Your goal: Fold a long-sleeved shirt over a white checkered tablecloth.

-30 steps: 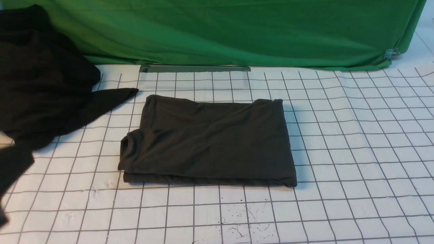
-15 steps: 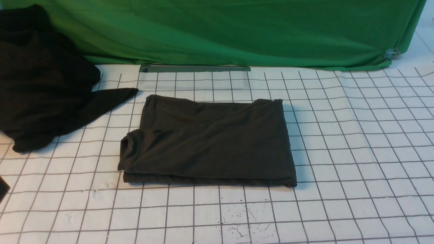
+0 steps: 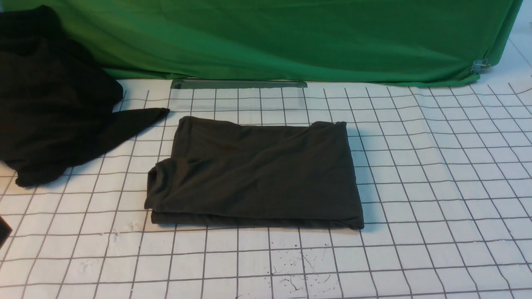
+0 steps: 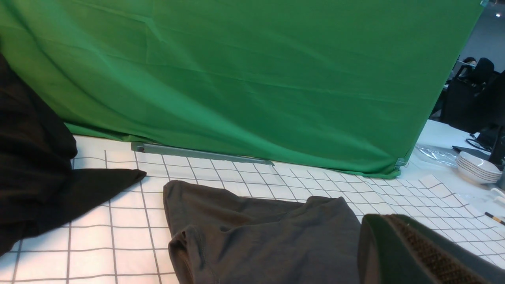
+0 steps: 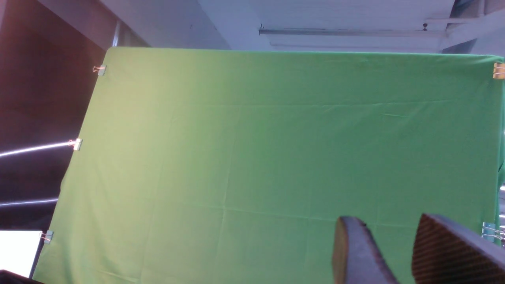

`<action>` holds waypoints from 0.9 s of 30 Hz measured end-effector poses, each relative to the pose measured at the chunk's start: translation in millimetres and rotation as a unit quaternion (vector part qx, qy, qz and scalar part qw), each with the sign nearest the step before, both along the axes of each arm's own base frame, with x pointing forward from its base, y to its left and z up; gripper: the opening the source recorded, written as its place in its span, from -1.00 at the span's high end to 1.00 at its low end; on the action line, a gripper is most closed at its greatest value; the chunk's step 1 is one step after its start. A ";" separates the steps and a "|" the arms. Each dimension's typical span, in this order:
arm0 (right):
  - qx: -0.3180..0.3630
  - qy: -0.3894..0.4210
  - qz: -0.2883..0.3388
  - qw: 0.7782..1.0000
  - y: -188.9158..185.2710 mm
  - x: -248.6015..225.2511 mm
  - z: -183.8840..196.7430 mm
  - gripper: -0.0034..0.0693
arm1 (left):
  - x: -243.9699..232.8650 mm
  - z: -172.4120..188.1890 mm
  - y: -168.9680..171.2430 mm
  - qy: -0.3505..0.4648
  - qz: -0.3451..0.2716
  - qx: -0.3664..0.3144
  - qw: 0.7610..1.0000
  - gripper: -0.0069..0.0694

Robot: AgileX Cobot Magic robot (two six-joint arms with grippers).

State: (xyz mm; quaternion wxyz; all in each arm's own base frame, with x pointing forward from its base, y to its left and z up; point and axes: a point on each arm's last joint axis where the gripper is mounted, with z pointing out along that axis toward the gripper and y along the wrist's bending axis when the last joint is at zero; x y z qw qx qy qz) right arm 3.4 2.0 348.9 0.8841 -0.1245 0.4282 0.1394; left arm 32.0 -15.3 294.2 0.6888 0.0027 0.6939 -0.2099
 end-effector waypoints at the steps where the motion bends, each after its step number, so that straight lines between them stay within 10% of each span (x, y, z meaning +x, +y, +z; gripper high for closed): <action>1: 0.000 0.000 0.000 1.000 0.0 0.0 0.0 0.29 | 0.1 -0.1 0.5 -0.001 0.003 0.007 1.000 0.83; 27: -0.001 0.003 0.000 1.000 0.1 0.3 -0.5 0.24 | 24.4 -100.2 17.7 0.052 0.164 0.163 0.971 0.82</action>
